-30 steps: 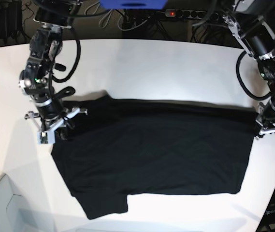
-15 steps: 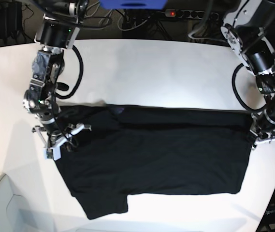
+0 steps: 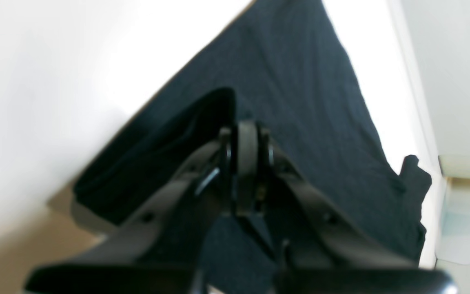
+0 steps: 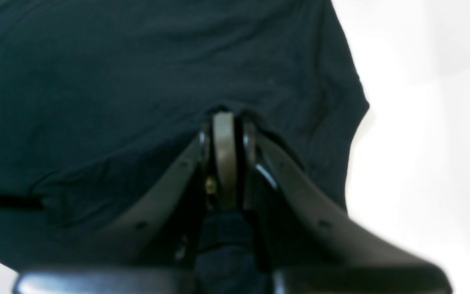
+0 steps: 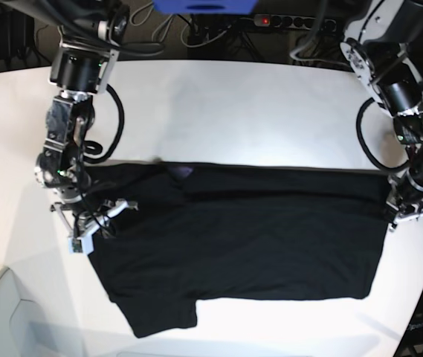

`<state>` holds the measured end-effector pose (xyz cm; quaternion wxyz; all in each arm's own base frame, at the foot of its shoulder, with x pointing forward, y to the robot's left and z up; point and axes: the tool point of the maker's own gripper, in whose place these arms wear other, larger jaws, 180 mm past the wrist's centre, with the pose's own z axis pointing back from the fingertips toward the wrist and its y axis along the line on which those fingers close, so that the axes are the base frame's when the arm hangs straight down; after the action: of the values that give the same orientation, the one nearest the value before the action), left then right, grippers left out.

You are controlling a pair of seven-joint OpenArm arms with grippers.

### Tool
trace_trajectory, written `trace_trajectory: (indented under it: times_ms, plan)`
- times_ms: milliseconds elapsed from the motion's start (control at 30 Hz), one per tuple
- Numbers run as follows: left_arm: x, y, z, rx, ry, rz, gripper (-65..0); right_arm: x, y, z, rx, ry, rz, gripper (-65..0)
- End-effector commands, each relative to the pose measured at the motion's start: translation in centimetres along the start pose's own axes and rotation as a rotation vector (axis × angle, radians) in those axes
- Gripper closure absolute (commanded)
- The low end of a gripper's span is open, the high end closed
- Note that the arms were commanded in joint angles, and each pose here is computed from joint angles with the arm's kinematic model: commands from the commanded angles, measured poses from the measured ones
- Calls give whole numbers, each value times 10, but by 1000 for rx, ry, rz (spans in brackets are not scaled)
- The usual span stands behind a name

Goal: Layout the t-shirt on the table in an organized manner, then fold the t-shirt properly
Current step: 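Lift the collar edge with both grippers and fold it toward the hem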

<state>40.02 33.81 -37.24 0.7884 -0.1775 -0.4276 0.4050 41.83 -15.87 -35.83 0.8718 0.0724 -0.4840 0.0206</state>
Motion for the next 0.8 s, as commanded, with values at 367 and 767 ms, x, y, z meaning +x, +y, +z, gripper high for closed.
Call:
trace_trajectory:
  times_ms: [367,767]
  plan:
    - [26,-21,3,-36,-29,-97,-395,41,-17,17,-42,-123,33,-405]
    - [2,31,27,59,-13,-153,-434,-15,-30,55,-96,-57,45,-431]
